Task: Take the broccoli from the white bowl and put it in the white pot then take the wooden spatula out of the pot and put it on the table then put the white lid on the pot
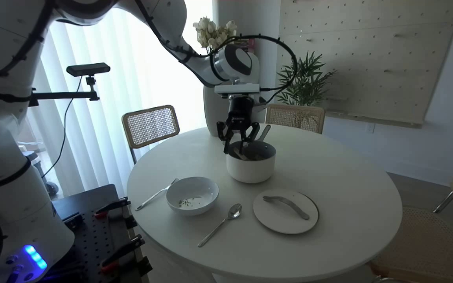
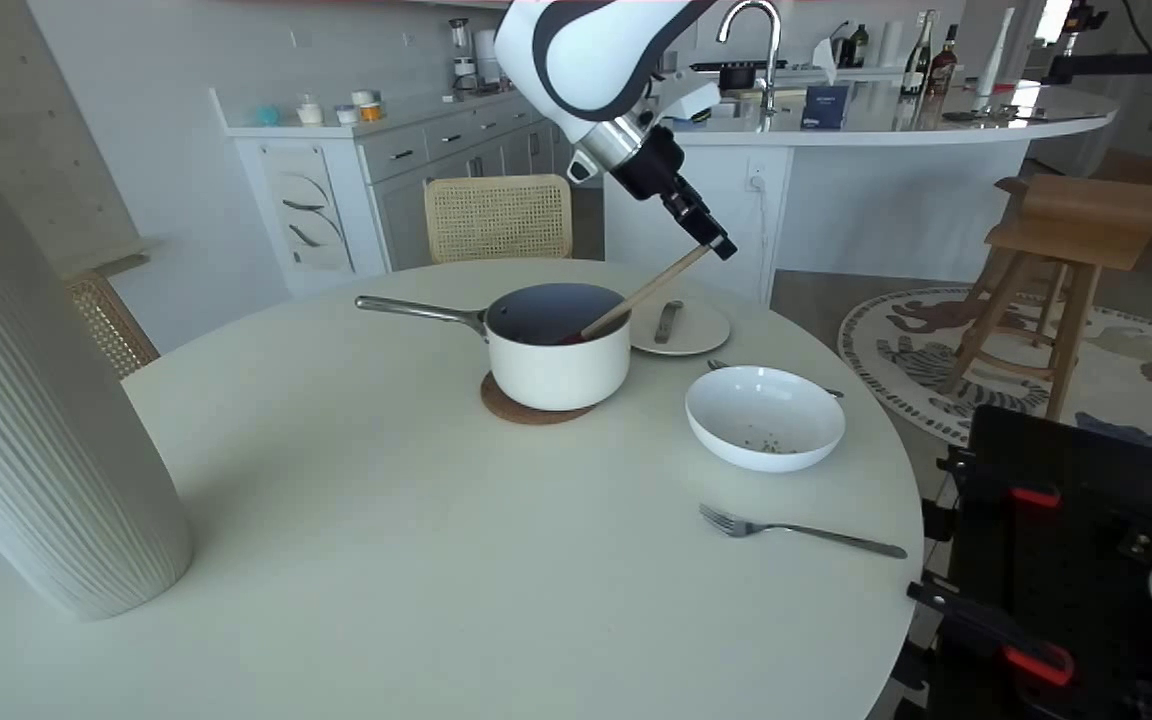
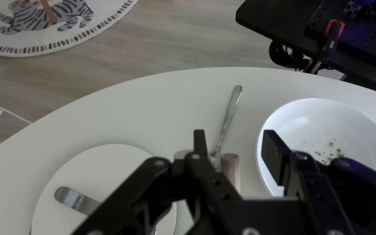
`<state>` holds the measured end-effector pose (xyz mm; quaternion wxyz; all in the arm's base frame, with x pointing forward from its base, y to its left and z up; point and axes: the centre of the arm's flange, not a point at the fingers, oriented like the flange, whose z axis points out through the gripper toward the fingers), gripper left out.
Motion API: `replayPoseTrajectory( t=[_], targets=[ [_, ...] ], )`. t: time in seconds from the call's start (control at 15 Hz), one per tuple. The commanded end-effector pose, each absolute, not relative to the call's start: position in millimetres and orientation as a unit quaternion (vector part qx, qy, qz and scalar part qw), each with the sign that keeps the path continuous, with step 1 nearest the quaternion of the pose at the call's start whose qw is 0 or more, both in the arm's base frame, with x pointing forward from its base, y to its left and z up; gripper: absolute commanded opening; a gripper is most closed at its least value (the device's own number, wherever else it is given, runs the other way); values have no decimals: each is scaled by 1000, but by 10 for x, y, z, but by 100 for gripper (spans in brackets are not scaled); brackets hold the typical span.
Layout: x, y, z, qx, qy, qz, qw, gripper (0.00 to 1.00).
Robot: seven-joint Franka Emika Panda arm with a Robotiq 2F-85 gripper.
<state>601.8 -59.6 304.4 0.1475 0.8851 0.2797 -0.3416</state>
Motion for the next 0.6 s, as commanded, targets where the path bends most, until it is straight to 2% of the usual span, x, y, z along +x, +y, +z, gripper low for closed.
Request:
replayPoseTrajectory(
  t=[0.0,0.07,0.27,0.53],
  targets=[
    [5970,-521,3140,875,297,-350,156,25],
    [5974,-506,3139,874,299,-350,158,23],
    [5979,-471,3133,872,303,-349,159,0],
    [5971,-472,3133,873,303,-349,158,4]
  ],
)
